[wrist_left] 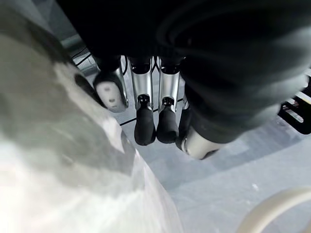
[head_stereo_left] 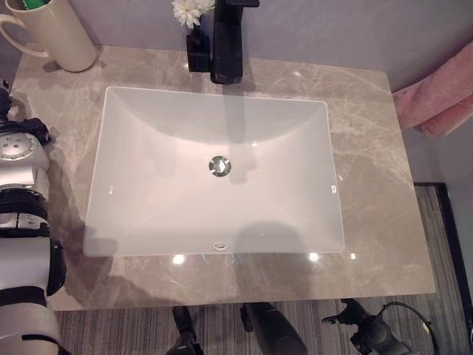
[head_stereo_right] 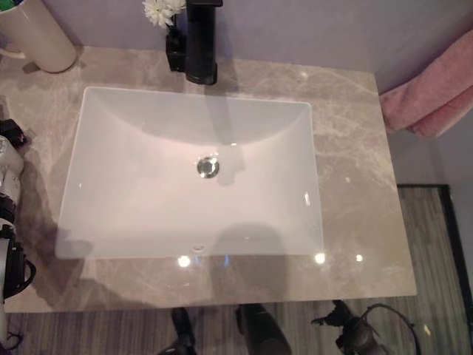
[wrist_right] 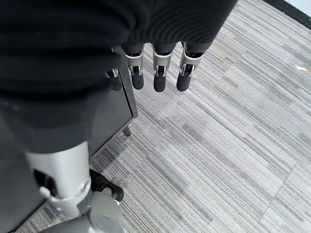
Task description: Put brush and paste in cup on sink, flatten towel.
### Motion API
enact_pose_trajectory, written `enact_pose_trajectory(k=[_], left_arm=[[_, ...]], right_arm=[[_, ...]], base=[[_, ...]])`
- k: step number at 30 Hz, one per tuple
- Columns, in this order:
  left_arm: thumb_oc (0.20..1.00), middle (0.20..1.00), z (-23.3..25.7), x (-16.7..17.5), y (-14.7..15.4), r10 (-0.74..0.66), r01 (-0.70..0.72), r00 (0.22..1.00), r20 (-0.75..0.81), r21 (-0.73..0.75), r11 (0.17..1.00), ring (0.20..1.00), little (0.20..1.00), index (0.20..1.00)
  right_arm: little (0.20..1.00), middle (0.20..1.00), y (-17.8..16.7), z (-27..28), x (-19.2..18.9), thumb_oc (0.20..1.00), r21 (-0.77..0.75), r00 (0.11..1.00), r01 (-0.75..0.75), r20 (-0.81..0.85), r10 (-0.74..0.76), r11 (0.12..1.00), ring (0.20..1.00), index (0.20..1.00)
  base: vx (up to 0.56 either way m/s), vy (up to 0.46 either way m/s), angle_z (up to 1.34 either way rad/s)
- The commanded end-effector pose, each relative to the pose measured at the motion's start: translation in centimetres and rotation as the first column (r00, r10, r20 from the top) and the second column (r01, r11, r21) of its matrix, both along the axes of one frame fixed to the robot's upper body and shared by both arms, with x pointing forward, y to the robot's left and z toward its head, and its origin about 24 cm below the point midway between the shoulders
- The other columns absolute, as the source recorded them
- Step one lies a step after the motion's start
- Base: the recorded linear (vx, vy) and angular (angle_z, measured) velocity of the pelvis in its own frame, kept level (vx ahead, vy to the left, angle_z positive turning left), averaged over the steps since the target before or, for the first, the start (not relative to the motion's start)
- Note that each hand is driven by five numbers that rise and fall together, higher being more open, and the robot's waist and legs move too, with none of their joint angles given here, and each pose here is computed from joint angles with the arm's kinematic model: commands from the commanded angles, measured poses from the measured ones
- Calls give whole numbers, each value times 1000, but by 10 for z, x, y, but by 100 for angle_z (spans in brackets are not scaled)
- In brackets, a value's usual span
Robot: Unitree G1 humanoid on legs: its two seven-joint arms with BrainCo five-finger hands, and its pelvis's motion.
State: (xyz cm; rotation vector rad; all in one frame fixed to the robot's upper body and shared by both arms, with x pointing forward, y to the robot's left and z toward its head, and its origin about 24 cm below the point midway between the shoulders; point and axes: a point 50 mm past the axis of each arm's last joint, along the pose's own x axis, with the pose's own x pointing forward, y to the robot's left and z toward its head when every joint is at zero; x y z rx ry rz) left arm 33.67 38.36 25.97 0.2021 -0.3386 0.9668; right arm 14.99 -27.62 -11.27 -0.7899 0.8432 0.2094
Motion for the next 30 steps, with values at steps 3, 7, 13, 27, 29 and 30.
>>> enact_pose_trajectory(k=[3, 7, 13, 27, 29, 30], left_arm=[[200, 200, 25, -2, -3, 7, -11, 997, 78, 51, 999, 200, 200, 200], [200, 200, 26, 1, -10, -8, 3, 996, 93, 56, 998, 200, 200, 200], [200, 200, 36, 2, -14, 17, -27, 997, 78, 133, 991, 200, 200, 200], [200, 200, 43, 4, -19, 13, -27, 993, 117, 115, 993, 200, 200, 200], [200, 200, 43, 7, -24, -4, -10, 993, 120, 116, 993, 200, 200, 200], [200, 200, 43, 7, -24, -4, -10, 993, 121, 116, 993, 200, 200, 200]], right_arm=[[1000, 1000, -11, 0, -6, 1000, -7, 999, 43, -10, -43, 999, 1000, 1000], [1000, 1000, -10, 1, -6, 1000, 2, 999, 49, 1, -49, 999, 1000, 1000], [1000, 1000, -12, 2, -7, 1000, 5, 998, 63, 18, -63, 998, 1000, 1000], [1000, 1000, -6, 0, -6, 1000, 26, 998, 63, 28, -63, 998, 1000, 1000], [1000, 1000, -6, 2, -4, 1000, 26, 997, 61, 38, -62, 998, 1000, 1000], [1000, 1000, -6, 2, -4, 1000, 27, 997, 61, 38, -62, 998, 1000, 1000]], base=[[23, -8, -1], [8, -6, 0], [23, -17, -2], [10, -5, -5], [23, 8, -1], [0, 0, 0]])
